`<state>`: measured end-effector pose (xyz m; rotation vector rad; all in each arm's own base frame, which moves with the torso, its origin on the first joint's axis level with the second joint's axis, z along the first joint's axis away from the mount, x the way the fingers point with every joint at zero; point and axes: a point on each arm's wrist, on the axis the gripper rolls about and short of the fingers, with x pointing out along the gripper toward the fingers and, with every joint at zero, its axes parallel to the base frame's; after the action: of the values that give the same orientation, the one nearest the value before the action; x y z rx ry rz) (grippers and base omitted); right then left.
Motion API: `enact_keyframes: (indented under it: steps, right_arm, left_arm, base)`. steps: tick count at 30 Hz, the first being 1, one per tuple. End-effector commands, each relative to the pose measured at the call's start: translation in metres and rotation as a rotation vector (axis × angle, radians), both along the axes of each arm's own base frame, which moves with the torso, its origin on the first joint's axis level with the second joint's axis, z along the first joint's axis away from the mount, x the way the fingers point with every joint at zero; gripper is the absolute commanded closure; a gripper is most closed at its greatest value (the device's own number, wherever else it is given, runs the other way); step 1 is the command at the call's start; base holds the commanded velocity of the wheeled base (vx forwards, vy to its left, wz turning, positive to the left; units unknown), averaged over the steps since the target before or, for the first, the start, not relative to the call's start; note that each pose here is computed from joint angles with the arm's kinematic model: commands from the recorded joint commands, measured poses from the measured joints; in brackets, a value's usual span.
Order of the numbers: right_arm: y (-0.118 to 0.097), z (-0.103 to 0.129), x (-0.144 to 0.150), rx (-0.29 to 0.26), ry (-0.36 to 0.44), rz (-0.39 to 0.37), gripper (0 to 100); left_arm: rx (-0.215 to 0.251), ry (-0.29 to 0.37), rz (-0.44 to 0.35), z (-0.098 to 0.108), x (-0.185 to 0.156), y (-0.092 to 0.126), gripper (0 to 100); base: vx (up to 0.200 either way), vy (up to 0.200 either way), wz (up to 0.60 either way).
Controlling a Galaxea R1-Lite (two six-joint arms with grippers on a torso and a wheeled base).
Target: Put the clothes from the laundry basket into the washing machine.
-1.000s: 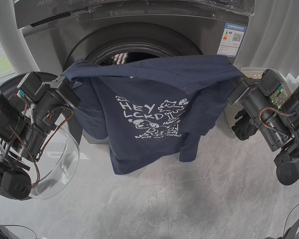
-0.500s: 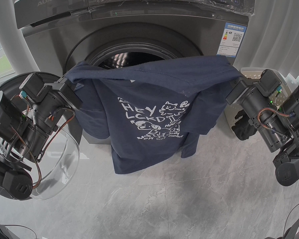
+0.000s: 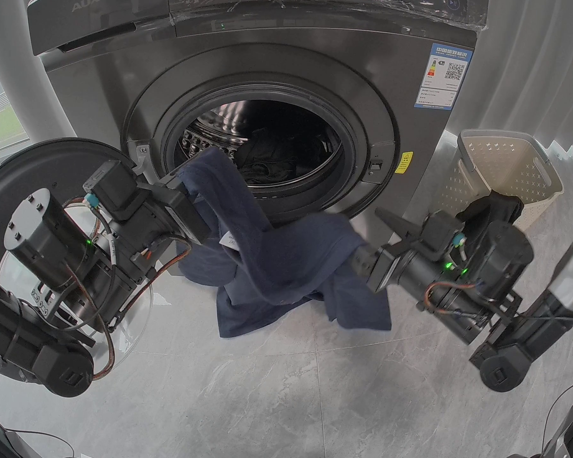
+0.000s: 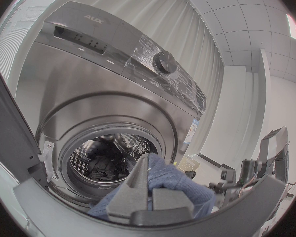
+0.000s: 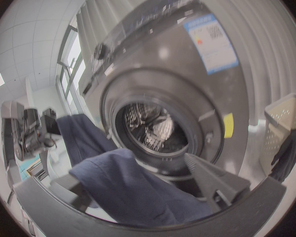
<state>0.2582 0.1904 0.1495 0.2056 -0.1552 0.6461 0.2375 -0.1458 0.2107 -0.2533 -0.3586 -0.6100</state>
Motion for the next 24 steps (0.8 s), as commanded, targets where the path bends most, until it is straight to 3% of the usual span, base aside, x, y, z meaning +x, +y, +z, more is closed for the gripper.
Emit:
enact_keyframes:
  steps: [1, 6, 15, 19, 24]
  right_arm:
    - [0.028, -0.082, 0.006, -0.152, 0.204, 0.071, 0]
    - [0.035, -0.113, 0.006, -0.202, 0.28, 0.086, 0]
    - [0.032, -0.145, -0.003, -0.27, 0.377, 0.098, 0]
    - [0.035, -0.142, -0.001, -0.261, 0.365, 0.102, 0]
    - [0.046, -0.127, 0.008, -0.209, 0.294, 0.109, 0]
  left_arm:
    - [0.001, 0.009, -0.011, -0.003, 0.003, -0.005, 100]
    - [-0.025, -0.022, -0.015, 0.008, -0.003, -0.002, 100]
    - [-0.025, -0.039, -0.016, 0.012, -0.005, -0.002, 100]
    - [-0.028, -0.043, -0.014, 0.013, -0.005, -0.002, 100]
    - [-0.035, -0.057, -0.022, 0.018, -0.01, 0.001, 100]
  base:
    - [0.0, 0.0, 0.0]
    - [0.0, 0.0, 0.0]
    - [0.0, 0.0, 0.0]
    - [0.0, 0.0, 0.0]
    - [0.0, 0.0, 0.0]
